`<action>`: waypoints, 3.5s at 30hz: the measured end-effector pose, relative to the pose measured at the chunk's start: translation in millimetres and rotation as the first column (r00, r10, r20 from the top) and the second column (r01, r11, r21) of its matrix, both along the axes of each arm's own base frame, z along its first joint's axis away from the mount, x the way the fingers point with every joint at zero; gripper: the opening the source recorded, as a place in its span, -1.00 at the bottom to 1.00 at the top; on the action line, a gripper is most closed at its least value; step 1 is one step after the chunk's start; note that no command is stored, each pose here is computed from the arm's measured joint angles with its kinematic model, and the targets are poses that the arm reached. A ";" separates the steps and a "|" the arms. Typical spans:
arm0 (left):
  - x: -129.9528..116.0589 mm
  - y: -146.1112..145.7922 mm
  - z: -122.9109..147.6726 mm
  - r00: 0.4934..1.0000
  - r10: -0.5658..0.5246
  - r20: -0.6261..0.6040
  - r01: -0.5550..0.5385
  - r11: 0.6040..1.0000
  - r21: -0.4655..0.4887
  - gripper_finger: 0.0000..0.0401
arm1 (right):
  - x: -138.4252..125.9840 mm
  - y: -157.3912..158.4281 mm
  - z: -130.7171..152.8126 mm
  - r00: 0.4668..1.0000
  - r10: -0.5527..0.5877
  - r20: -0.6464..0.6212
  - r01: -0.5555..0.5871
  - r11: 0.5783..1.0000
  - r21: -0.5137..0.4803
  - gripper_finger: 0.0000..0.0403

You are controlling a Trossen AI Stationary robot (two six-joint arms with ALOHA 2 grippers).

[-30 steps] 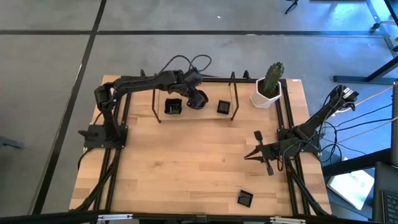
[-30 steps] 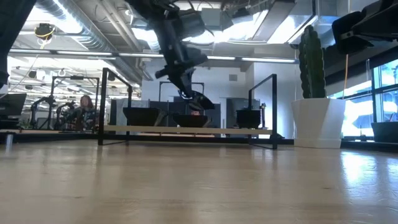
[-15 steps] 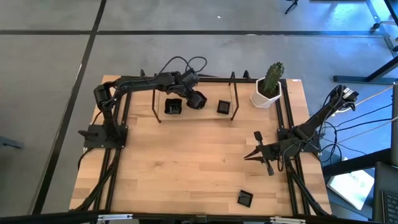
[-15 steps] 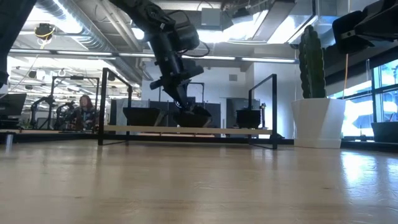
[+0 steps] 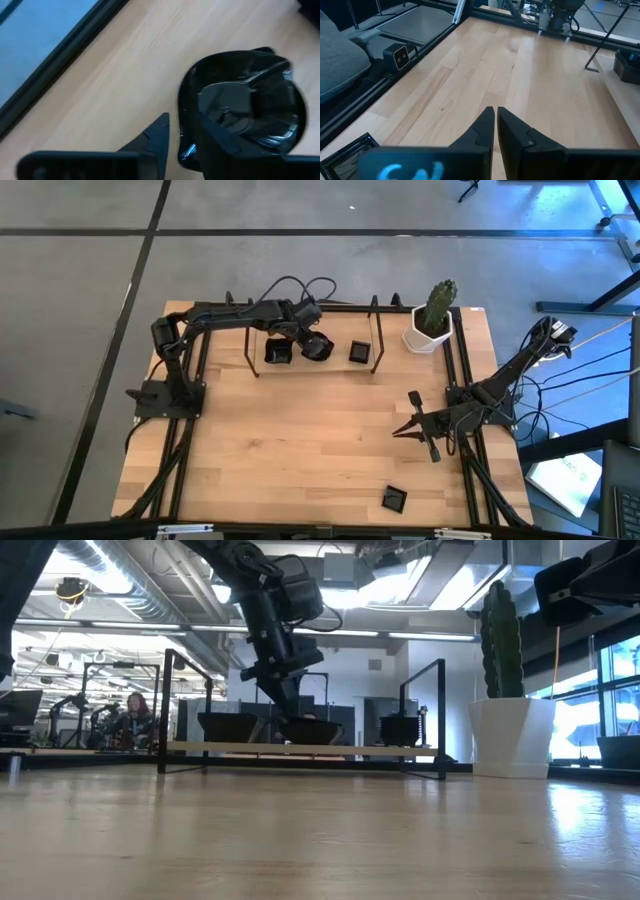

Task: Pick & Place Mini shaped plates
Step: Stack the leaf-shaped plate on the top of the leaf-shaped plate on the shelf

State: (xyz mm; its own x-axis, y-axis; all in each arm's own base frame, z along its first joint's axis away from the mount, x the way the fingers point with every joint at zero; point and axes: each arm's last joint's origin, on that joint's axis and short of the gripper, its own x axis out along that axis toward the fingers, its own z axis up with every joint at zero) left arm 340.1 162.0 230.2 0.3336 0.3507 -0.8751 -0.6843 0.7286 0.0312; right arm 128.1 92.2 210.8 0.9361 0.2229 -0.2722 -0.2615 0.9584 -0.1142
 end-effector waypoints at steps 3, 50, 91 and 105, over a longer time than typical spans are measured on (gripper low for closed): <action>-0.8 0.3 0.4 1.000 0.001 -0.011 0.000 1.000 0.014 -0.47 | 0.0 0.0 0.0 1.000 0.000 0.000 0.000 1.000 0.000 -0.88; 21.5 12.0 9.4 0.982 -0.186 -0.030 0.185 0.926 0.330 -0.97 | 0.6 -0.8 1.0 1.000 -0.014 0.023 0.015 0.999 -0.046 -0.88; 37.5 -43.7 -11.6 0.956 -0.217 -0.197 0.272 0.909 0.317 -0.99 | 0.5 -0.8 0.6 1.000 -0.013 0.021 0.014 0.999 -0.052 -0.88; 58.6 -135.4 -18.9 0.845 -0.510 -0.159 0.534 0.804 0.260 -0.99 | 0.6 -1.1 -0.2 1.000 -0.016 0.014 0.017 0.999 -0.051 -0.88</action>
State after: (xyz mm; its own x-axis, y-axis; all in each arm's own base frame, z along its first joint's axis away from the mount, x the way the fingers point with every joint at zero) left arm 398.7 26.6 211.3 0.4735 0.3790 -0.7951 -0.1892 0.9254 0.3284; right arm 128.7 91.1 210.6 0.9431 0.1937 -0.2703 -0.2441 0.9553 -0.1670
